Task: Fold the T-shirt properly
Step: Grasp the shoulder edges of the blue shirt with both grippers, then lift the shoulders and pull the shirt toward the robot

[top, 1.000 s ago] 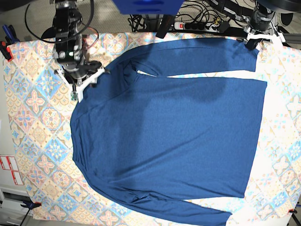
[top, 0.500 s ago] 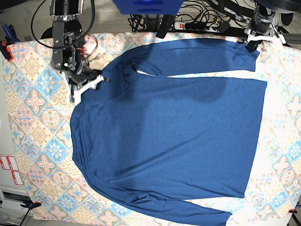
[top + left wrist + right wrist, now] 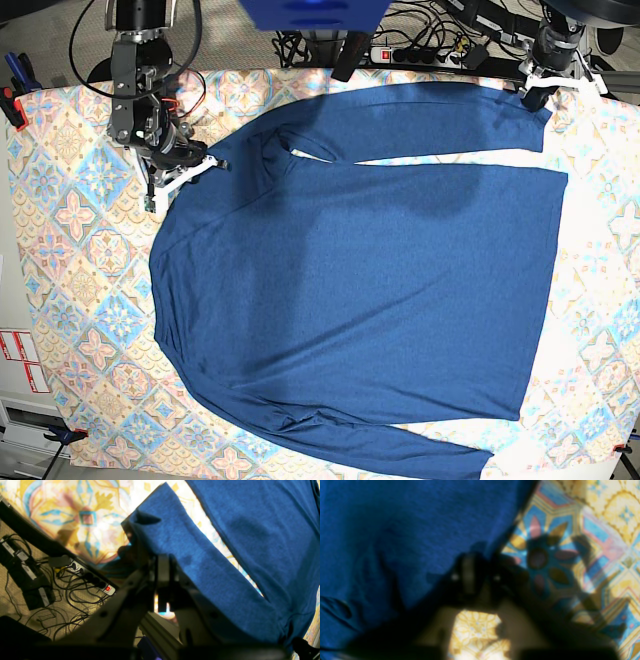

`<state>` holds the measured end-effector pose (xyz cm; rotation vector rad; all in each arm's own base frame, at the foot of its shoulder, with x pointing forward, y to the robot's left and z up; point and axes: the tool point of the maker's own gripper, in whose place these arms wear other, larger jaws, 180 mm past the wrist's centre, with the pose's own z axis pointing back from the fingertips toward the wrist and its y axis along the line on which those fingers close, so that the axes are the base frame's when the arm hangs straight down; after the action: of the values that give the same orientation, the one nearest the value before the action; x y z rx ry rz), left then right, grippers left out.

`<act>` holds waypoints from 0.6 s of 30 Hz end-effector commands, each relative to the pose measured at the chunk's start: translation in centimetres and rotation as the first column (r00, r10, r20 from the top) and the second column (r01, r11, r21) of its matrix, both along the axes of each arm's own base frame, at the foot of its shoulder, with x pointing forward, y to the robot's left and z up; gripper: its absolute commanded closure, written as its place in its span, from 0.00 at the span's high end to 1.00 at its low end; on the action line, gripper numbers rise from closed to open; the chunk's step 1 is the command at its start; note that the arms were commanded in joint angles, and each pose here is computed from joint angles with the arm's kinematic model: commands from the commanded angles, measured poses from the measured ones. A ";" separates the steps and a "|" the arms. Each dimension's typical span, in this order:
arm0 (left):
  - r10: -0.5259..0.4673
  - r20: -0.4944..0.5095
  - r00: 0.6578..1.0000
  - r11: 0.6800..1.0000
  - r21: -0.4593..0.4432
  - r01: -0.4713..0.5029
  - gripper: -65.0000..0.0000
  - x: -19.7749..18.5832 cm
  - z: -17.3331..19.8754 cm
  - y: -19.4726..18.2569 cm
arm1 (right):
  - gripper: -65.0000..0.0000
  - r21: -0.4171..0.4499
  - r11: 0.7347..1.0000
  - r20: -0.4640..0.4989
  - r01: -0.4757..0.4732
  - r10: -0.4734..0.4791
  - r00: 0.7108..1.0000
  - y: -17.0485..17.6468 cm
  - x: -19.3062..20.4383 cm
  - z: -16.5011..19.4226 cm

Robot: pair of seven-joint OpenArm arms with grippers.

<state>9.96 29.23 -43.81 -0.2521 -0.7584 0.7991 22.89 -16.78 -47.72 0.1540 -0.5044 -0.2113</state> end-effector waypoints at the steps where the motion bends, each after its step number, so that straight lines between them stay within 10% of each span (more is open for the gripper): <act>1: 0.000 0.031 1.000 1.000 0.016 0.000 0.00 0.5 0.9 0.6 | 0.00 0.001 1.000 0.007 -0.007 0.007 1.000 -0.1 0.3 0.4; 18: -0.047 0.233 0.971 0.996 0.079 0.030 0.00 7.0 6.3 0.6 | 0.00 -0.036 0.997 0.150 0.066 -0.060 0.987 -3.1 2.8 4.9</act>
<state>16.91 29.37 -38.42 -0.3023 -0.9724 0.7226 24.60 -19.54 -43.99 0.1199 -0.6145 -0.2610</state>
